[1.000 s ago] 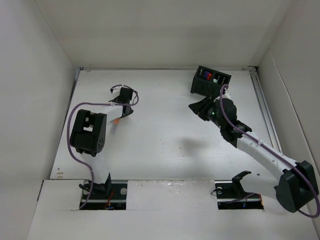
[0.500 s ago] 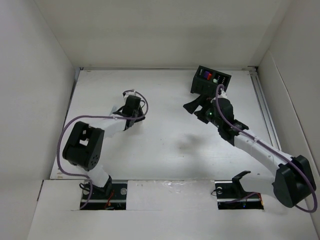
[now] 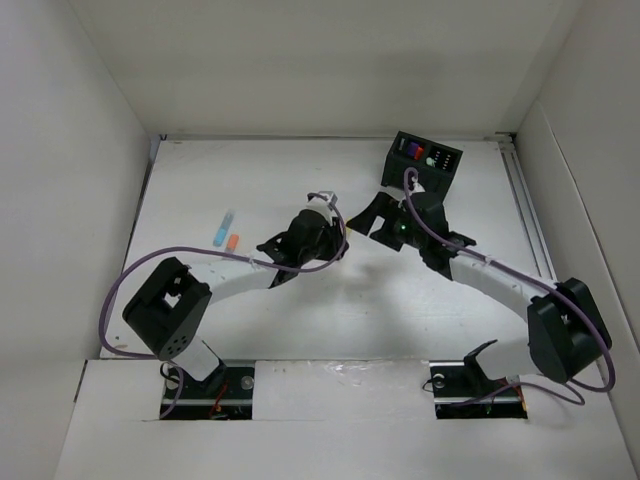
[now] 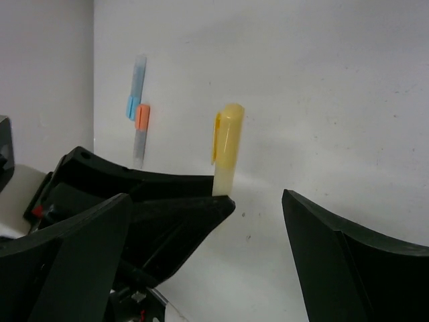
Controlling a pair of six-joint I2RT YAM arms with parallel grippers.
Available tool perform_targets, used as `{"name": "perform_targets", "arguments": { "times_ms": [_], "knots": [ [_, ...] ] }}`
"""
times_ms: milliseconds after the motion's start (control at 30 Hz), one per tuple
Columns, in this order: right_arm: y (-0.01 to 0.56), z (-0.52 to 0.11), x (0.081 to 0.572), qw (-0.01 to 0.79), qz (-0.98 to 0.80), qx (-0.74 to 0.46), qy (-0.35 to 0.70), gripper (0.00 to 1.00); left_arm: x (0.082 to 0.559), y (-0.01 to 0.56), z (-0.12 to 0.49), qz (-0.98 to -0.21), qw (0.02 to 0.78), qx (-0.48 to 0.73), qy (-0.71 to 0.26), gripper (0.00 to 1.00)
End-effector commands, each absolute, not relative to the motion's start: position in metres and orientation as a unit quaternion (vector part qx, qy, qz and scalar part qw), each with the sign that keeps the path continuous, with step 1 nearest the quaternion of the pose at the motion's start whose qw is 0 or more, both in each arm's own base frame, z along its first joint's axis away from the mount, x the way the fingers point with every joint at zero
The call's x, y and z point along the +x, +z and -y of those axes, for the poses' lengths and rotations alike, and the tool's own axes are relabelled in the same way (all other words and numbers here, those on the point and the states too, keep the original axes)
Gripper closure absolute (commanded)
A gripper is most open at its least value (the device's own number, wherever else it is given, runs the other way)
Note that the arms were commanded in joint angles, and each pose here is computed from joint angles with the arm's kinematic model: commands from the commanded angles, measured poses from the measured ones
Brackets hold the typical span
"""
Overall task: Sort the stationery into containers
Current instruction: Pick up the pen from the center of the board, then place the pen in the storage box.
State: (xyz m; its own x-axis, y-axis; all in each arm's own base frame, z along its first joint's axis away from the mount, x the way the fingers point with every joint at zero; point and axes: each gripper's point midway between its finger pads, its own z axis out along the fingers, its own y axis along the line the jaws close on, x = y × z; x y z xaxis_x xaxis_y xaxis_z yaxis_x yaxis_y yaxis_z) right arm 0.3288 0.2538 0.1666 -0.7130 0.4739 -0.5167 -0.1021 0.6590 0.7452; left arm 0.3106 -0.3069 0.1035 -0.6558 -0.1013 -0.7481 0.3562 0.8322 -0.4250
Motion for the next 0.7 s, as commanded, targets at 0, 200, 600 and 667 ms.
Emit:
{"name": "perform_targets", "arguments": {
  "times_ms": [0, 200, 600, 667],
  "knots": [
    [0.194, -0.271, 0.338, 0.383, -0.814, 0.081, 0.429, 0.0, 0.31, 0.13, 0.329, -0.836, 0.435, 0.096, -0.322, 1.0],
    [0.18, -0.265, 0.347, 0.382, -0.822, 0.103, 0.41, 0.09, 0.297, 0.132, 0.339, -0.822, 0.427, 0.114, -0.359, 1.0],
    [0.158, -0.287, 0.352, 0.337, -0.834, 0.095, 0.427, 0.9, 0.288, 0.138, 0.346, -0.806, 0.426, 0.14, -0.386, 0.93],
    [0.157, -0.282, 0.358, 0.347, -0.833, 0.111, 0.416, 0.96, 0.288, 0.144, 0.346, -0.8, 0.434, 0.144, -0.389, 0.73]
  ]
}}
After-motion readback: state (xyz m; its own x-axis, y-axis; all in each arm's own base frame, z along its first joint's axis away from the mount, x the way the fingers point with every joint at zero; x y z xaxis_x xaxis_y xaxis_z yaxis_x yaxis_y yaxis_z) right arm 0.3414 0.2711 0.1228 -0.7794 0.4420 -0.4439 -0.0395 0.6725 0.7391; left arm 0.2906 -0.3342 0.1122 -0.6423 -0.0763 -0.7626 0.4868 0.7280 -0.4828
